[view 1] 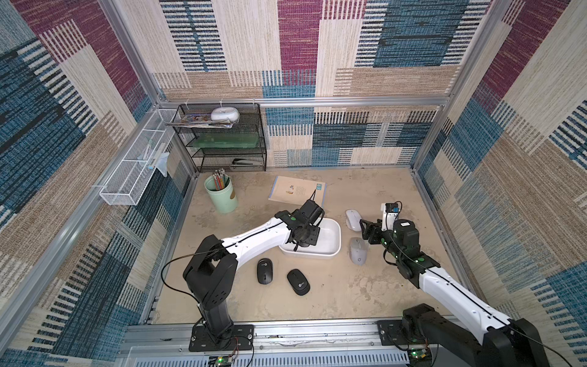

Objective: Take out the mouse from the storage box
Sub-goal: Pick up the mouse from the storage box, then place the mouse at the center of the board.

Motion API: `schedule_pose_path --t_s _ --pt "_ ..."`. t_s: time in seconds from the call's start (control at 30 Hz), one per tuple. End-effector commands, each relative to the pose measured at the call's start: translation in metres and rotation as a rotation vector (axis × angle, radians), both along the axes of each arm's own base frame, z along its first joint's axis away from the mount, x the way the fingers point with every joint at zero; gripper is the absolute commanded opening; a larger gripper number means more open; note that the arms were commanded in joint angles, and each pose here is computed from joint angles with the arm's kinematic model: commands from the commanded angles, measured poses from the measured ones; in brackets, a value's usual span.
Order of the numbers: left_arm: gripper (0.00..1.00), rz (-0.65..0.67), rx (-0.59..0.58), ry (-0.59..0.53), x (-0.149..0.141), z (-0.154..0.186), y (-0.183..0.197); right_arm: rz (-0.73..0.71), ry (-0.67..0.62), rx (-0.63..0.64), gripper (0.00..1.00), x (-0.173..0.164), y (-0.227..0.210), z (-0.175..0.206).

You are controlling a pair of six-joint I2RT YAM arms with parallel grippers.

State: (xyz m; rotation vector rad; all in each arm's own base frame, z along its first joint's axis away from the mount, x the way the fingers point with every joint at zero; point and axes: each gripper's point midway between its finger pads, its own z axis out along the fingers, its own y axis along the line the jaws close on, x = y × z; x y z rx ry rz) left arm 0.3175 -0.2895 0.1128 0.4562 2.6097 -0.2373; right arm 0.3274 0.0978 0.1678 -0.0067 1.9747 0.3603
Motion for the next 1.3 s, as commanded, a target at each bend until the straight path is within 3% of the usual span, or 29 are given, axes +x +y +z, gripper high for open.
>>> schedule_pose_path --t_s 0.0,0.3,0.6,0.83,1.27 --pt "0.52 -0.036 0.0 0.008 -0.02 0.009 -0.003 -0.051 -0.008 -0.006 0.78 0.0 -0.009 0.001" --pt "0.51 -0.245 -0.011 0.003 -0.092 0.021 -0.032 -0.148 -0.034 -0.014 0.78 -0.003 -0.027 0.006" --pt "0.51 -0.49 0.022 0.038 -0.151 -0.006 -0.079 -0.176 -0.037 -0.02 0.78 -0.004 -0.032 0.006" --pt "0.5 -0.582 0.063 0.085 -0.162 -0.037 -0.097 -0.188 -0.04 -0.02 0.78 -0.004 -0.035 0.006" --pt "0.54 -0.614 0.119 0.14 -0.164 -0.077 -0.103 -0.193 -0.041 -0.016 0.78 -0.005 -0.035 0.008"
